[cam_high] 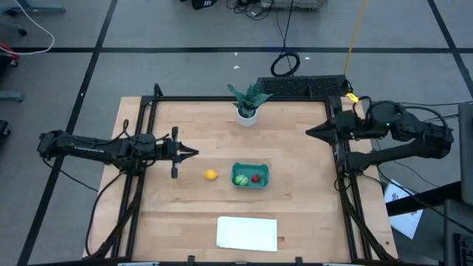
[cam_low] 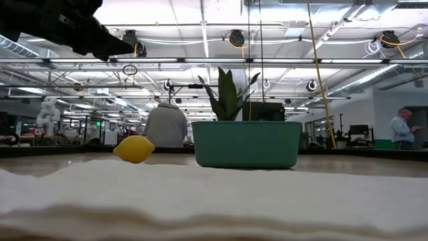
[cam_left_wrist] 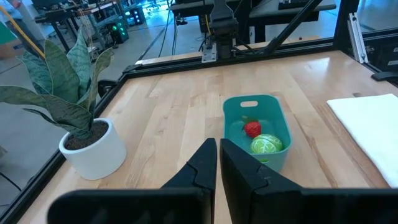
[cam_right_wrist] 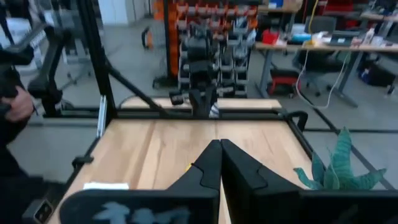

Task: Pick and placing Produce into tupperware
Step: Put the lemon into the green bin

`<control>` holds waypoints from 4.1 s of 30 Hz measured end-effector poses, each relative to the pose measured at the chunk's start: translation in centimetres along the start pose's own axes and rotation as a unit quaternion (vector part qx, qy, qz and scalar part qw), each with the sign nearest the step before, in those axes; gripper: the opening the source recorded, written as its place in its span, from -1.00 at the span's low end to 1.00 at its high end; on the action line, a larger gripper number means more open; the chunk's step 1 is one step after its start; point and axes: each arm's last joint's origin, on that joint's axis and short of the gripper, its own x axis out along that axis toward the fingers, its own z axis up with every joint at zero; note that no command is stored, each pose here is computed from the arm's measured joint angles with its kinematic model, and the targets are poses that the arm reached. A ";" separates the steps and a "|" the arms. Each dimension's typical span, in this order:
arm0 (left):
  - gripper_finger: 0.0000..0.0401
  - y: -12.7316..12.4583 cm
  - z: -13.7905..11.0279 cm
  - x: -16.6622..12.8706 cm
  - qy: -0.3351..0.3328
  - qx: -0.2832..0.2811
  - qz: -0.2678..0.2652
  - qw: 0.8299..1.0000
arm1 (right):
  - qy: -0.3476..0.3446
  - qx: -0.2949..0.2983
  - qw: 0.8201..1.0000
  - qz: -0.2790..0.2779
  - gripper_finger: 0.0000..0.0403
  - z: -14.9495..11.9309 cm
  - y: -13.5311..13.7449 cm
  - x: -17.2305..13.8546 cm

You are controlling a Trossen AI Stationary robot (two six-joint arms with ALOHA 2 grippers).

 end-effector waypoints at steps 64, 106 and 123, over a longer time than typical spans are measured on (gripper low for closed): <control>-0.87 0.0 -0.2 0.0 0.013 -0.006 0.008 1.000 | -0.177 -0.039 0.983 -0.002 -1.00 -19.3 0.6 3.2; -0.87 1.3 7.3 0.4 0.006 -0.006 0.053 0.999 | -0.143 -0.044 0.989 -0.002 -1.00 -19.8 0.6 4.0; -0.87 1.1 10.7 5.4 0.036 0.019 0.020 0.999 | -0.143 -0.041 0.989 -0.001 -1.00 -19.8 0.6 4.0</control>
